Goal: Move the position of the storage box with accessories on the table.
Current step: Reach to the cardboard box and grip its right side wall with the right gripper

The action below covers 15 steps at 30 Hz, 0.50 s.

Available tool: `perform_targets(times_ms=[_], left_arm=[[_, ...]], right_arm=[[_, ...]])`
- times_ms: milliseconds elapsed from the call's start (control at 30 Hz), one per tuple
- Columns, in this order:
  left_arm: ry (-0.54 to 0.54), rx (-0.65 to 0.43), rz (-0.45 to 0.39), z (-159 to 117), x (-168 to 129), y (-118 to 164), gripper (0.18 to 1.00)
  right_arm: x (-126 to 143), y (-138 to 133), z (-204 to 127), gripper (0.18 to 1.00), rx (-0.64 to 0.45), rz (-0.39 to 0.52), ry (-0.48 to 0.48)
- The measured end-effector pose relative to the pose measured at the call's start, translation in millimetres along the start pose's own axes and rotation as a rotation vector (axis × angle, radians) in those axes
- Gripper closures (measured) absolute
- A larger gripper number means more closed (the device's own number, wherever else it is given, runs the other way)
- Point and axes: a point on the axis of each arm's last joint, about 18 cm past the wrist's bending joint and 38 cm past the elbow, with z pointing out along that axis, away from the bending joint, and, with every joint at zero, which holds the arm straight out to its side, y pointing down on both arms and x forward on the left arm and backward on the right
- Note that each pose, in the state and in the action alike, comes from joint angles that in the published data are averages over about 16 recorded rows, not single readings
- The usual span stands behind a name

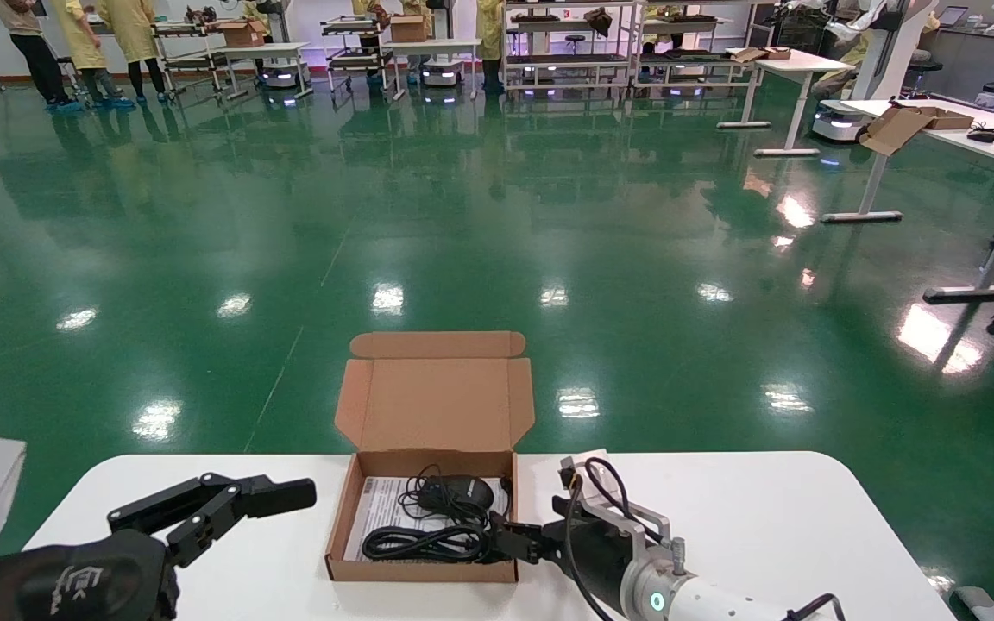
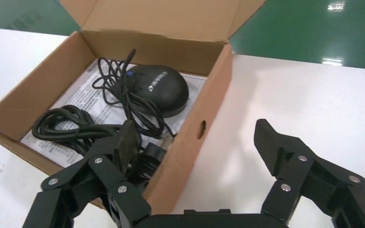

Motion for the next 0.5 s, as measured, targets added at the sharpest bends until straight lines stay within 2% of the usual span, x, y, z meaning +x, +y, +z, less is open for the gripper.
perform_targets(times_ms=[333, 500], left_arm=[[0.000, 0.000, 0.000, 0.0, 0.0, 0.0, 0.184], [0.000, 0.000, 0.000, 0.0, 0.0, 0.0, 0.184]], right_arm=[[-5.2, 4.5, 2.6, 0.368, -0.001, 0.019, 0.007], [-7.6, 5.5, 3.8, 0.477, -0.004, 0.023, 0.011]])
